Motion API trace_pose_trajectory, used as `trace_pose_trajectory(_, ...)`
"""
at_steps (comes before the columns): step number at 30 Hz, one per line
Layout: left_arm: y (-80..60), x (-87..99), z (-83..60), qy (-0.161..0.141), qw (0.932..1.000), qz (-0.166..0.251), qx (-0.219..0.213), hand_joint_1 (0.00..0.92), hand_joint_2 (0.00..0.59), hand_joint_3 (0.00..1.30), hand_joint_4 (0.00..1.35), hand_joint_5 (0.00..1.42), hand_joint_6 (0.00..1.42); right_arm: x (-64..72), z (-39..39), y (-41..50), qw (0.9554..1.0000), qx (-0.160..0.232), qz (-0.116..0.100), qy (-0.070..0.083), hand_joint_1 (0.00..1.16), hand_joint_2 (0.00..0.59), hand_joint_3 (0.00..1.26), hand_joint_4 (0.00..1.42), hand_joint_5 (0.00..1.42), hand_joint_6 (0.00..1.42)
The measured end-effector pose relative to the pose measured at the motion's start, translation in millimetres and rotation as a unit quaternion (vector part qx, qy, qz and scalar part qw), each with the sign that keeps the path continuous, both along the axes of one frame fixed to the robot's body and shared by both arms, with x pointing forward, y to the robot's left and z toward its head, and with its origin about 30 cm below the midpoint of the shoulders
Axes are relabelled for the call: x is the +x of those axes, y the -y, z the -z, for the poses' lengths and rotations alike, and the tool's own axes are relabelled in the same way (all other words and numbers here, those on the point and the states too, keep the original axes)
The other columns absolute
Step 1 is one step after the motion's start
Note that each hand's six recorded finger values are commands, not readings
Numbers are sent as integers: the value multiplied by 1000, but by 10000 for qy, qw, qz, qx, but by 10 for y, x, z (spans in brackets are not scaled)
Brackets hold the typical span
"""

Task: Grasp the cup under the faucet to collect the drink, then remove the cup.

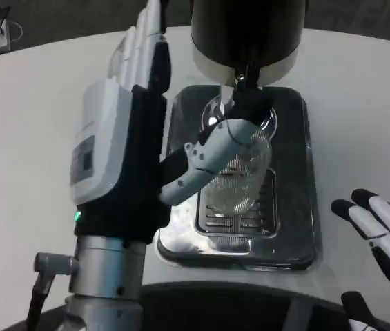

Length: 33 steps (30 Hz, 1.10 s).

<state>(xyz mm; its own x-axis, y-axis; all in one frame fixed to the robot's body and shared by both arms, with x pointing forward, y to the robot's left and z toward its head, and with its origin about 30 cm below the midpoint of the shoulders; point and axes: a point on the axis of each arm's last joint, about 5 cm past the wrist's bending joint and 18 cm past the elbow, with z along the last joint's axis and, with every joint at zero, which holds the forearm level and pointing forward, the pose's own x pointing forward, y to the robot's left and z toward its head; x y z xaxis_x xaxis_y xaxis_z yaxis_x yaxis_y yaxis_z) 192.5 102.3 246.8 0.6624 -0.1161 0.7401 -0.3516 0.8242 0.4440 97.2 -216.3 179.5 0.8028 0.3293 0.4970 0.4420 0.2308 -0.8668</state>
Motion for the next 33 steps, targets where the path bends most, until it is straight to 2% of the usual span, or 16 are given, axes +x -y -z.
trace_pose_trajectory(5, 116, 0, -75, 89, 9992, 288, 265, 0, 150, 0, 0, 0, 0, 3, -2, 0, 10000, 6, -6, 11, 219, 542, 115, 74, 159, 250)
trace_pose_trajectory(18, 279, 139, -11, -237, 9967, 529, 562, 0, 147, 0, 0, 0, 0, 25, -5, 26, 10000, 45, 21, 34, 214, 542, 115, 74, 168, 250)
trace_pose_trajectory(27, 382, 145, 6, -219, 9942, 688, 796, 0, 148, 0, 0, 0, 0, 45, 13, 48, 9999, 97, 54, -6, 208, 534, 115, 74, 169, 250)
trace_pose_trajectory(33, 398, 140, 11, -213, 9937, 704, 840, 0, 148, 0, 0, 0, 0, 69, -4, 50, 9999, 146, 10, 66, 205, 532, 115, 74, 170, 250)
